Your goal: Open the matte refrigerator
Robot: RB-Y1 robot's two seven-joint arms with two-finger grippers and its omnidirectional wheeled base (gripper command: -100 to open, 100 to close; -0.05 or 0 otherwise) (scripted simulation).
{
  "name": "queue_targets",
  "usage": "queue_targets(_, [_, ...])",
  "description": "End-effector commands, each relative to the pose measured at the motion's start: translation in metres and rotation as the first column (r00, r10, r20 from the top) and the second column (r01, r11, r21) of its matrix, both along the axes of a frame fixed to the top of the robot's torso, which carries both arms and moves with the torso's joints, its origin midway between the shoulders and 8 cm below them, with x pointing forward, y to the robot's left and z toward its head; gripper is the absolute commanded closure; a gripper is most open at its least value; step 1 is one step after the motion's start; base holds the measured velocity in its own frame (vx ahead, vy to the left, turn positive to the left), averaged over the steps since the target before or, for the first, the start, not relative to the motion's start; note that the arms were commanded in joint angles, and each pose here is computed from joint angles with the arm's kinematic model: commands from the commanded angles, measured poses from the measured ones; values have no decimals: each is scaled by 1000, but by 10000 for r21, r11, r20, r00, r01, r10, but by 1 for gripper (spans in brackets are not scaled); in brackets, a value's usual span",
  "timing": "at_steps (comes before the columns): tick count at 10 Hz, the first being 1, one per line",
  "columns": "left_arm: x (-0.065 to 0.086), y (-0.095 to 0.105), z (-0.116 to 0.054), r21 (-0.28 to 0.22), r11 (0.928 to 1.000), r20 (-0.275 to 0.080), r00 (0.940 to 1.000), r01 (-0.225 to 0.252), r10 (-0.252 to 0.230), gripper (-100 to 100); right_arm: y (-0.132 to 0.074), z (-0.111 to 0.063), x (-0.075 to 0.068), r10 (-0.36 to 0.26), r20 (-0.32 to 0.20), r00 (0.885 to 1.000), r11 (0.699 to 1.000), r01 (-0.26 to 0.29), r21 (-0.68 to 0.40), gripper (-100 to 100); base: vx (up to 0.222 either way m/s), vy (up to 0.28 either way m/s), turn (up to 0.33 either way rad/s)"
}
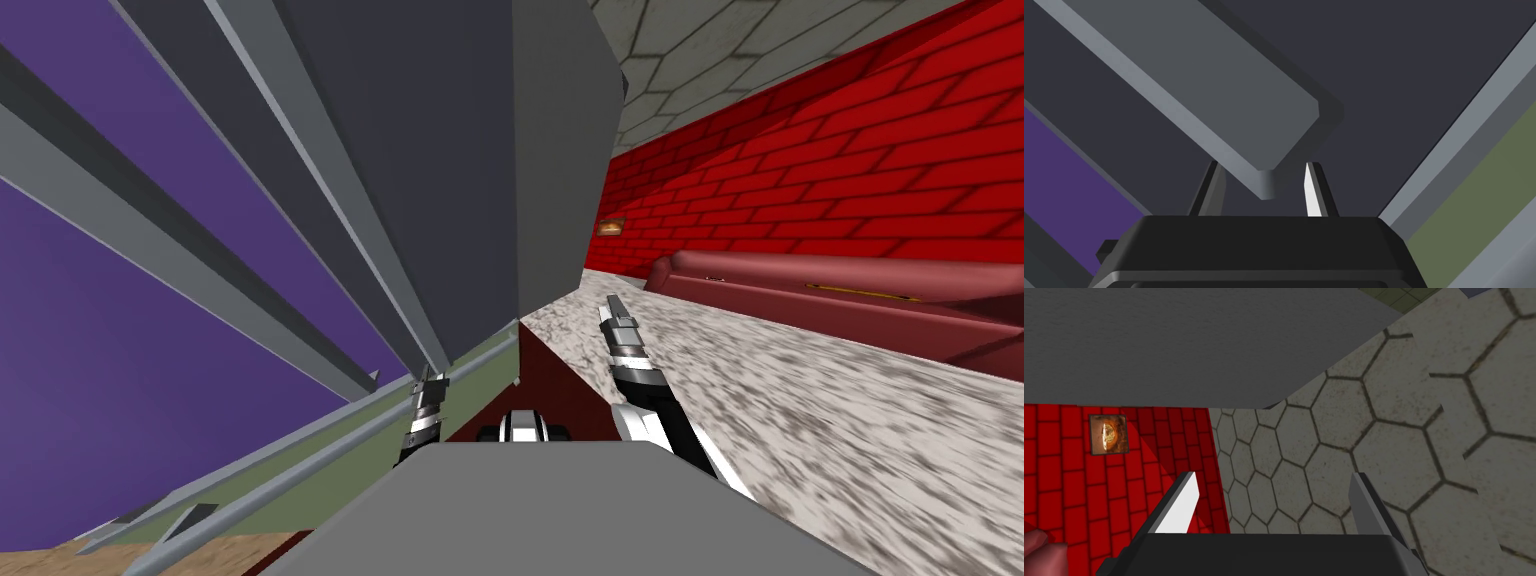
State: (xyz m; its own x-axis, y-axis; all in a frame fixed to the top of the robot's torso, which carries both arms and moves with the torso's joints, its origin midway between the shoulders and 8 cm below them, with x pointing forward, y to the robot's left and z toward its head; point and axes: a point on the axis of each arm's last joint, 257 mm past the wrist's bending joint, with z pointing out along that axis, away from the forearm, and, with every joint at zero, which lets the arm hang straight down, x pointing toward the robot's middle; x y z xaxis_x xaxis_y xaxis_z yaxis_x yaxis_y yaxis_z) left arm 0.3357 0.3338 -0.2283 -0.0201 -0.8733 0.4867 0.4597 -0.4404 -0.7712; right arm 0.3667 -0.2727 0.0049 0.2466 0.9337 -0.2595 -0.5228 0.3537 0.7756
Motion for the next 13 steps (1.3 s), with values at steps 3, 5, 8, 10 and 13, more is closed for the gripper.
queue_targets(3, [3,-21,1,50,9974,-45,9975,-712,712,100,0,0,0,0,0,10000,10000,0,0,0,-34,-101,90])
queue_targets(5, [5,-33,5,-32,9933,-65,9933,-1153,1153,100,0,0,0,0,-1,10000,10000,0,-1,0,-31,-104,105])
queue_targets(8, [7,-40,7,50,9884,-132,9883,-1518,1518,100,0,0,0,0,0,10000,10000,0,-1,0,-32,-82,57])
queue_targets(10, [4,-40,2,22,9856,-303,9851,-1692,1692,100,0,0,0,0,-1,10000,10000,0,-1,0,-22,-52,57])
queue_targets(13, [-5,-63,4,29,9816,-145,9815,-1908,1908,100,0,0,0,0,-1,10000,10000,0,-1,0,37,-71,151])
